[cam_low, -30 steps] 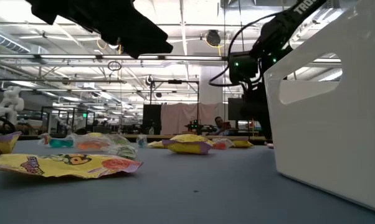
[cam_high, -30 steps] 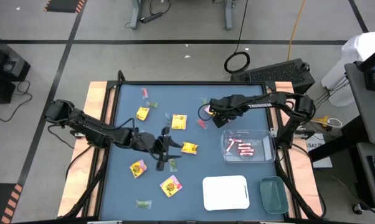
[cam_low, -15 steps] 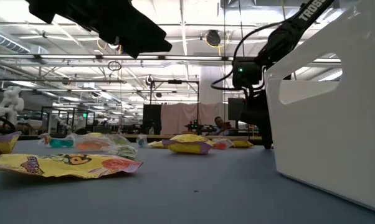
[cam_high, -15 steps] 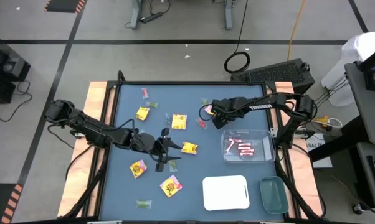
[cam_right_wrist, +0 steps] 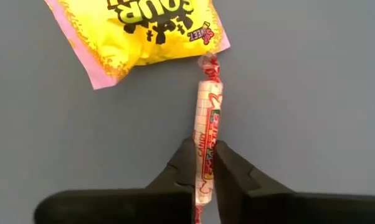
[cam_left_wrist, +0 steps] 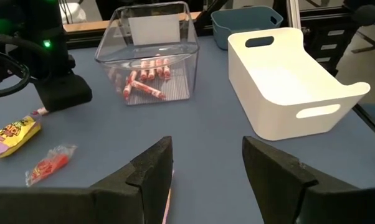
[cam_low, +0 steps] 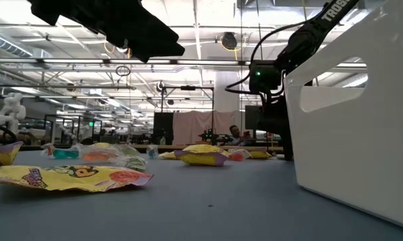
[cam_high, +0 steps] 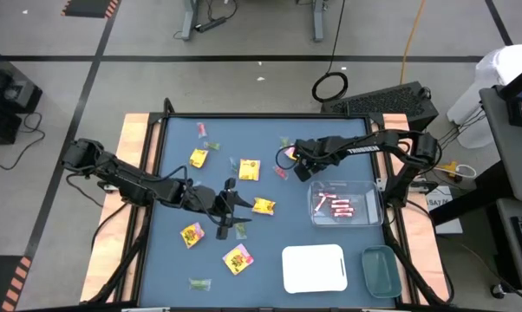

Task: Sort candy
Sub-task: Put the transparent candy roll into the transparent bin

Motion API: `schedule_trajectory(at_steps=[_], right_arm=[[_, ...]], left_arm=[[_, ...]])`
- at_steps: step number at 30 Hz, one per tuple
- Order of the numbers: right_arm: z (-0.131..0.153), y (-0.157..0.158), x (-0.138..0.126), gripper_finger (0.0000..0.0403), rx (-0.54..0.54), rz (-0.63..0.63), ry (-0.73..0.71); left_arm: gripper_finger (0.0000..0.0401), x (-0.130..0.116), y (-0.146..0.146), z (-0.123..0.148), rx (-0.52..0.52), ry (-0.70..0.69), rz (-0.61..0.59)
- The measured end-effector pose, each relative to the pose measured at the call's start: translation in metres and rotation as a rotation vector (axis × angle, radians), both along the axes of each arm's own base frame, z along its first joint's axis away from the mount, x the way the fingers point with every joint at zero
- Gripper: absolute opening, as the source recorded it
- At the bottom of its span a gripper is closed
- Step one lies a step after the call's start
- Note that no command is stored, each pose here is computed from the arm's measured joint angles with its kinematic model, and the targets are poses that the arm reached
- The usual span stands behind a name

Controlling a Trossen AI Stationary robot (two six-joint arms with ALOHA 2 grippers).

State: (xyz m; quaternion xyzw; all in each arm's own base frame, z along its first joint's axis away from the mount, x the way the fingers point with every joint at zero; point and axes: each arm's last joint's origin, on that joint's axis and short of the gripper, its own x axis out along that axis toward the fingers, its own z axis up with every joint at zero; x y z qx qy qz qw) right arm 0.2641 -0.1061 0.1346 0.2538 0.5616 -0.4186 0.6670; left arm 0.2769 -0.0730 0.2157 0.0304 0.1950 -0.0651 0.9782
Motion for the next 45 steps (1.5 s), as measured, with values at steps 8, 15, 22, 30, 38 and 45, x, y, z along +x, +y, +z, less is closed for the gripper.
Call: schedule_trajectory(at_steps=[8,15,22,30,38,45], right_arm=[[0.015,0.01,-0.006,0.0028,0.022,0.037,-0.016],[0.058,0.04,-0.011,0.0023,-0.01,0.175,-0.144],[0.102,0.091,-0.011,0.0027,-0.085,0.378,-0.411],[0.127,0.134,-0.006,0.0027,-0.171,0.542,-0.645],[0.131,0.179,0.011,0.0029,-0.306,0.765,-0.79],[0.119,0.206,0.031,0.0029,-0.346,0.848,-0.883]], left_arm=[[0.0199,0.0,0.0,0.0,0.001,0.0,0.001],[0.0199,0.001,0.001,0.001,0.018,-0.012,0.029],[0.0199,0.003,0.003,0.006,0.012,-0.067,0.076],[0.0199,0.004,0.002,0.011,-0.004,-0.12,0.082],[0.0199,0.006,0.003,0.018,-0.022,-0.198,0.107],[0.0199,0.006,-0.001,0.019,-0.047,-0.204,0.003]])
